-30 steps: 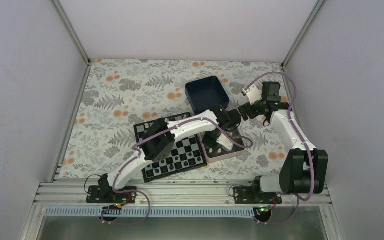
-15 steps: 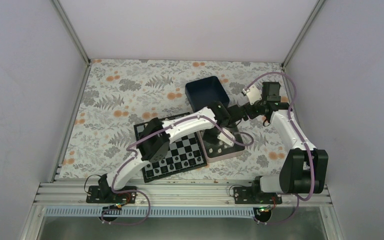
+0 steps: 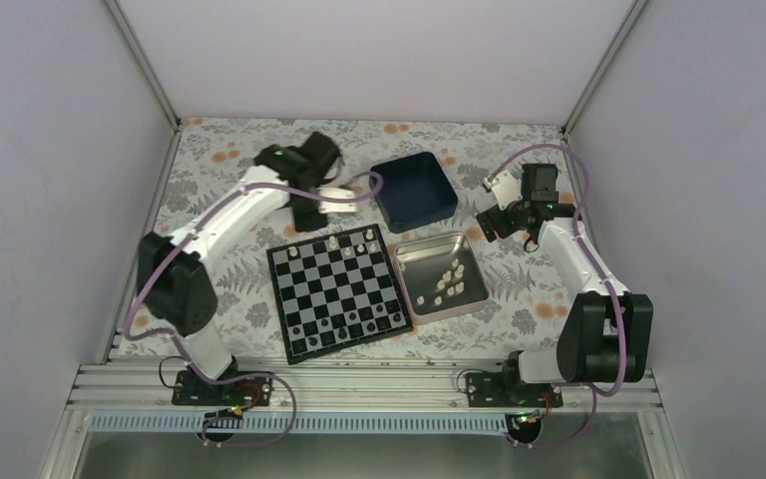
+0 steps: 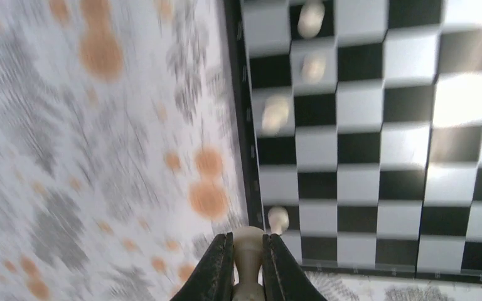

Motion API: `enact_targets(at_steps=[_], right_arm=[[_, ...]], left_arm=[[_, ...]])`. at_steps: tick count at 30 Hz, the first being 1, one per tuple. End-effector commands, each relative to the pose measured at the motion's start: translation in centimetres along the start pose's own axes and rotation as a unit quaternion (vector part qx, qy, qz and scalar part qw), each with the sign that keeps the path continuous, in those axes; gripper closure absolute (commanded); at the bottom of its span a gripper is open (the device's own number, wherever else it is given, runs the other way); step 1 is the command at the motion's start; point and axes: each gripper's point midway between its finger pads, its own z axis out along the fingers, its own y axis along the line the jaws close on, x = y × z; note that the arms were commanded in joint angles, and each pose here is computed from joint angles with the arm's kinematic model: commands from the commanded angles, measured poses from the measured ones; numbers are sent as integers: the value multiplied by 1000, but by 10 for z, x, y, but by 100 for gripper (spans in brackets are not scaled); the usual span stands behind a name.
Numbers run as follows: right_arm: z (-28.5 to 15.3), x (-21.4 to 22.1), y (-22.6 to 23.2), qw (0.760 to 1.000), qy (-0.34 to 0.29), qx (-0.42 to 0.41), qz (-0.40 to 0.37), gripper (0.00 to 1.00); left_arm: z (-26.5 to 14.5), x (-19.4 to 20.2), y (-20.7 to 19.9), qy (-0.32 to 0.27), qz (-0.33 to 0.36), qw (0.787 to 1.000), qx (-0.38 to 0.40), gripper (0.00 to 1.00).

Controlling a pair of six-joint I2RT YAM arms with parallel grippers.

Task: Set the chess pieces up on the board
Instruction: Place the chess piece on the chessboard.

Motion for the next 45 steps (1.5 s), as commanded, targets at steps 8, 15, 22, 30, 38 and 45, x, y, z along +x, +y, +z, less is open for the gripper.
enact_targets(at_steps=[8,15,22,30,38,45], right_arm=[[9,9,-7,1000,19,9,13,0],[12,12,-6,1000,25,6,13,0],[16,18,-6,999,36,8,11,0],[17,19,-5,999,37,5,11,0],[18,21,-4,999,39,4,11,0],[18,22,-3,999,40,3,10,0]], left_arm=[[47,127,-6,1,-124,992,27,98],[73,140,-16,8,-139,988,63,98],[84,135,-15,1,-140,987,78,97],[99,135,-14,6,-141,986,86,97],[105,139,-22,18,-143,985,100,97],[107,143,-26,25,-144,984,106,97]])
